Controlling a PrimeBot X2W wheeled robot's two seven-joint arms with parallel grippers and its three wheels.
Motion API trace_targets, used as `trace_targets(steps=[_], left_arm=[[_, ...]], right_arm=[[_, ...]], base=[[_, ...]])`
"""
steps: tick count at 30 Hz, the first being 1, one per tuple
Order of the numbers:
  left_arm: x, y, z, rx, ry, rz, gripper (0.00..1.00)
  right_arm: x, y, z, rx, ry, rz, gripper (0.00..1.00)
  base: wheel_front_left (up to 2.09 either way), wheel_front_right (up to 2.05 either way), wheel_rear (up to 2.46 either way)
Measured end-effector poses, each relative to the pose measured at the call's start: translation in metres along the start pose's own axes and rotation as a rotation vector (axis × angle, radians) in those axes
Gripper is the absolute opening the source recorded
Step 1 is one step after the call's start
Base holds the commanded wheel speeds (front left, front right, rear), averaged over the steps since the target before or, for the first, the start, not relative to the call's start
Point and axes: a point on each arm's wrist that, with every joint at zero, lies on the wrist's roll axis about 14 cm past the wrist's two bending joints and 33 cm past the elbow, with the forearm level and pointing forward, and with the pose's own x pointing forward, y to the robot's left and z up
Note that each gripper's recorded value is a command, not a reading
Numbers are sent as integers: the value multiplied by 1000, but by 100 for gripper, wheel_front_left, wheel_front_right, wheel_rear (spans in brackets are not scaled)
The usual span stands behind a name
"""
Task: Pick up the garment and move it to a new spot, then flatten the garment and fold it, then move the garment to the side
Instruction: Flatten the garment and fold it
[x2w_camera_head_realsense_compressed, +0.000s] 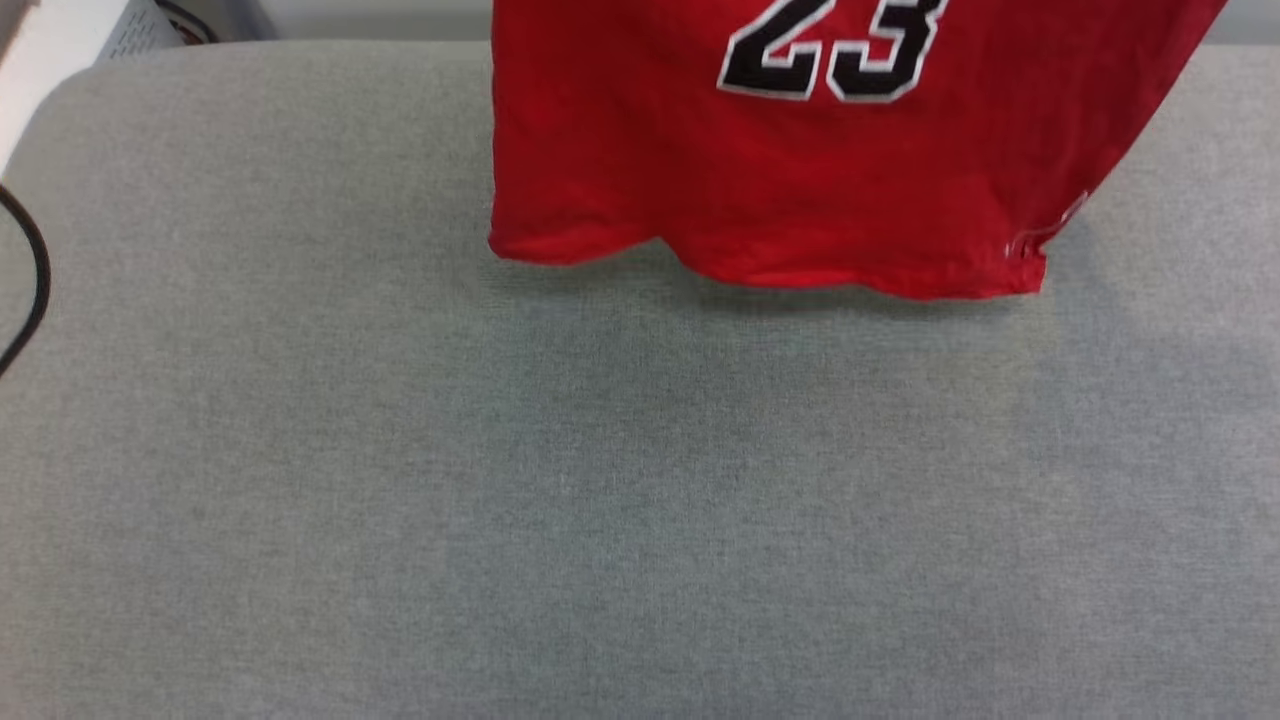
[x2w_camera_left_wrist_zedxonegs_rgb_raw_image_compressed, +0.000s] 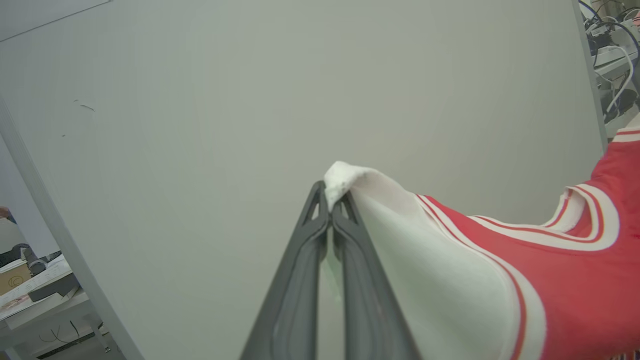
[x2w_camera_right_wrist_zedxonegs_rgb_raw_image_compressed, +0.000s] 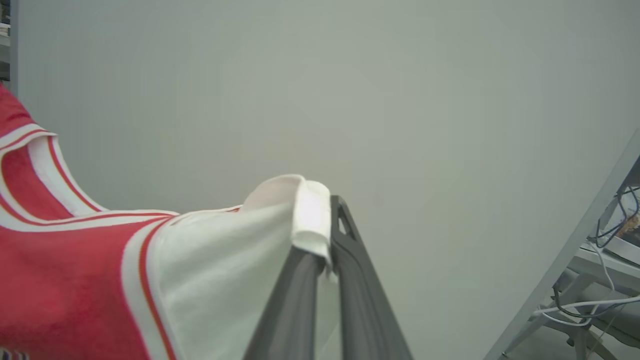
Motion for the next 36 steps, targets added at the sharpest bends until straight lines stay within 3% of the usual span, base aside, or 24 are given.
trace_targets(steps=[11,19,29,36], left_arm=[[56,28,-45,5,-45,73,0],[69,37,-103,-51,-1,113,0],[46,13,-165,-120,110,89,0],[-12,-10,-206,-172,222,86,0]], right_arm=[[72,-18,-19,-32,-76,-79,0],[97,-15,-67,-23,-45,-100,0],[83,18,-129,30,45,-40,0],[39,58,-174,107,156,43,0]], base=[[0,0,0],[0,0,0],[0,0,0],[0,0,0]])
